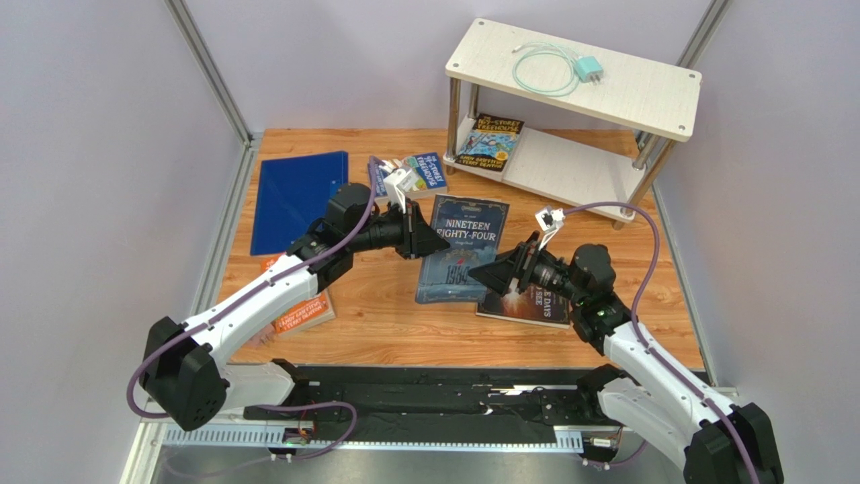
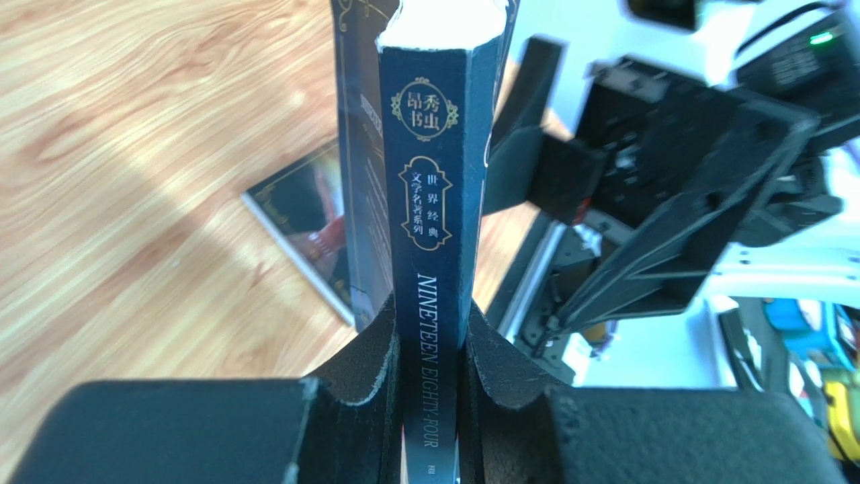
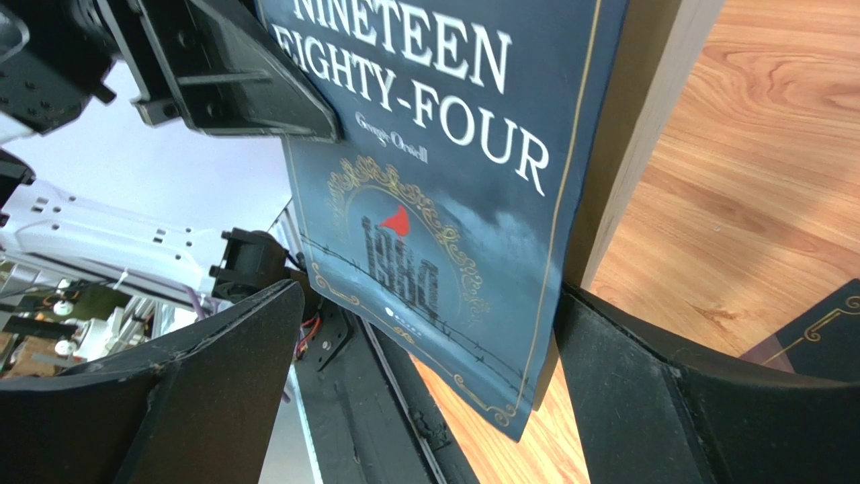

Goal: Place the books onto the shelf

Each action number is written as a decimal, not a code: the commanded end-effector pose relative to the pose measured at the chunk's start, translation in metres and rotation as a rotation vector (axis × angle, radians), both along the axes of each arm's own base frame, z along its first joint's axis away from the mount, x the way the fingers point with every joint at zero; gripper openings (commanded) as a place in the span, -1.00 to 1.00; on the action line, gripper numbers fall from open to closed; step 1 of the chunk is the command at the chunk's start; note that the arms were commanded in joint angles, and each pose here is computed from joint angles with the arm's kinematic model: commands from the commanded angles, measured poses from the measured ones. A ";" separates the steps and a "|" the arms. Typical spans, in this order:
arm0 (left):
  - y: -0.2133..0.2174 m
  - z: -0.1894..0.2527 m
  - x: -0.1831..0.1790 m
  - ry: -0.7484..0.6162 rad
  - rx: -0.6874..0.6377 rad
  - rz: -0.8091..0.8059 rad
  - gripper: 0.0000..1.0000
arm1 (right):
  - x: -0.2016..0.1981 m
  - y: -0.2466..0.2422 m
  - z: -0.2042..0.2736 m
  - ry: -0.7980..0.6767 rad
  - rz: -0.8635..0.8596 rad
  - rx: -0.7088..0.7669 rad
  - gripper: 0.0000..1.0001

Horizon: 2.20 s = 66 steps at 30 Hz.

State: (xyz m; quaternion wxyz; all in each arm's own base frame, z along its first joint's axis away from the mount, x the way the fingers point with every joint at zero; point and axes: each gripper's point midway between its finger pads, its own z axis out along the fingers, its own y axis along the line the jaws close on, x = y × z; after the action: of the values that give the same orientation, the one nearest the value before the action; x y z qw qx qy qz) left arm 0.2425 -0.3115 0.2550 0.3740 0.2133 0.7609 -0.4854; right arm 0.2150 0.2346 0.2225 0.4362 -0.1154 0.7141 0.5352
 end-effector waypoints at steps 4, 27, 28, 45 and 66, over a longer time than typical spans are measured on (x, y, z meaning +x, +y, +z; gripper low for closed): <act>-0.013 0.108 -0.006 -0.209 -0.238 -0.104 -1.00 | -0.007 0.004 0.004 -0.022 0.046 0.047 1.00; -0.014 0.127 0.005 -0.197 -0.319 -0.123 -1.00 | -0.011 0.010 0.029 -0.024 0.085 0.172 -0.65; -0.015 0.124 0.008 -0.188 -0.315 -0.121 -1.00 | -0.011 0.009 0.028 -0.020 0.080 0.167 -0.80; 0.100 0.023 0.077 -0.097 0.245 0.604 0.83 | 0.048 0.002 0.009 0.056 -0.125 0.037 -1.00; 0.115 -0.042 0.051 -0.026 0.326 0.579 0.82 | 0.141 -0.014 0.046 -0.035 -0.216 -0.078 -1.00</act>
State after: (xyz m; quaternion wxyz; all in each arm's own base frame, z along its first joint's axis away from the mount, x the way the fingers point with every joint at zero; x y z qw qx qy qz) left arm 0.2931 -0.1947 0.2075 0.4557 0.0465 0.8620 -0.2170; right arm 0.3233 0.2276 0.2288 0.4247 -0.0380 0.7797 0.4585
